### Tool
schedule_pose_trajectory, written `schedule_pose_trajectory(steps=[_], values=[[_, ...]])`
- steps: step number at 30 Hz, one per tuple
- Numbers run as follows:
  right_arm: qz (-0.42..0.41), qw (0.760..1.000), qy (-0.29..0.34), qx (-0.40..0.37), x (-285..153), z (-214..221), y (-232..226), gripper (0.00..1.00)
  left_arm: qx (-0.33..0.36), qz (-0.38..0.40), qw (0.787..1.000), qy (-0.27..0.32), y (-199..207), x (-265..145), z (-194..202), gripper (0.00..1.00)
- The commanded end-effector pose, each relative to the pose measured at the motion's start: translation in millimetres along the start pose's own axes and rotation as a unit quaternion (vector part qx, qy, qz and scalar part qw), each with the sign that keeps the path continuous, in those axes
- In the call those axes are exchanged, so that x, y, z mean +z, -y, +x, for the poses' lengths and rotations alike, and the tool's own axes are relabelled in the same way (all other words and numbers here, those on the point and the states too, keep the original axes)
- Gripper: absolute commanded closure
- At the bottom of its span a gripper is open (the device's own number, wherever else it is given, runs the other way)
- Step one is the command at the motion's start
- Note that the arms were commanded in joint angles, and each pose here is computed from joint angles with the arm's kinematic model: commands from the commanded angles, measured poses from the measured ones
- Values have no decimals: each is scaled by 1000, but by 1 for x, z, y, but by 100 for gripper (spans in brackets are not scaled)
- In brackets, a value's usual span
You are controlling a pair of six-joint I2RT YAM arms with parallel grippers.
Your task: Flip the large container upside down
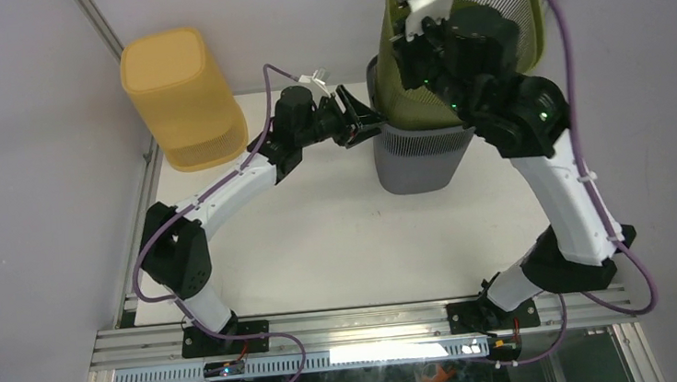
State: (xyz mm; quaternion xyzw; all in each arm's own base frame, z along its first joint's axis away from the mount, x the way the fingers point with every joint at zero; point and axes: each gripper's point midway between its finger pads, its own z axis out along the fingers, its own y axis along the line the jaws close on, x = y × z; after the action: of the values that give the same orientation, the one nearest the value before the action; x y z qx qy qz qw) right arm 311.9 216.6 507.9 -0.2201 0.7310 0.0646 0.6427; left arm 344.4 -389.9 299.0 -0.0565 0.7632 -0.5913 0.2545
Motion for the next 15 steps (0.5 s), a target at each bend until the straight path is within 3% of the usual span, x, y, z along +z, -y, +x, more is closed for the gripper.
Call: schedule_pose_trajectory(steps=[1, 13, 15], values=[[-12, 960, 273, 65, -87, -137, 31, 100, -2, -15, 1000, 2, -13, 22, -7, 48], [-3, 942, 325, 87, -126, -149, 51, 100, 19, 38, 999, -32, -6, 87, -13, 47], [-2, 939, 331, 90, -131, -150, 53, 100, 36, 66, 996, -50, 3, 101, -10, 55]])
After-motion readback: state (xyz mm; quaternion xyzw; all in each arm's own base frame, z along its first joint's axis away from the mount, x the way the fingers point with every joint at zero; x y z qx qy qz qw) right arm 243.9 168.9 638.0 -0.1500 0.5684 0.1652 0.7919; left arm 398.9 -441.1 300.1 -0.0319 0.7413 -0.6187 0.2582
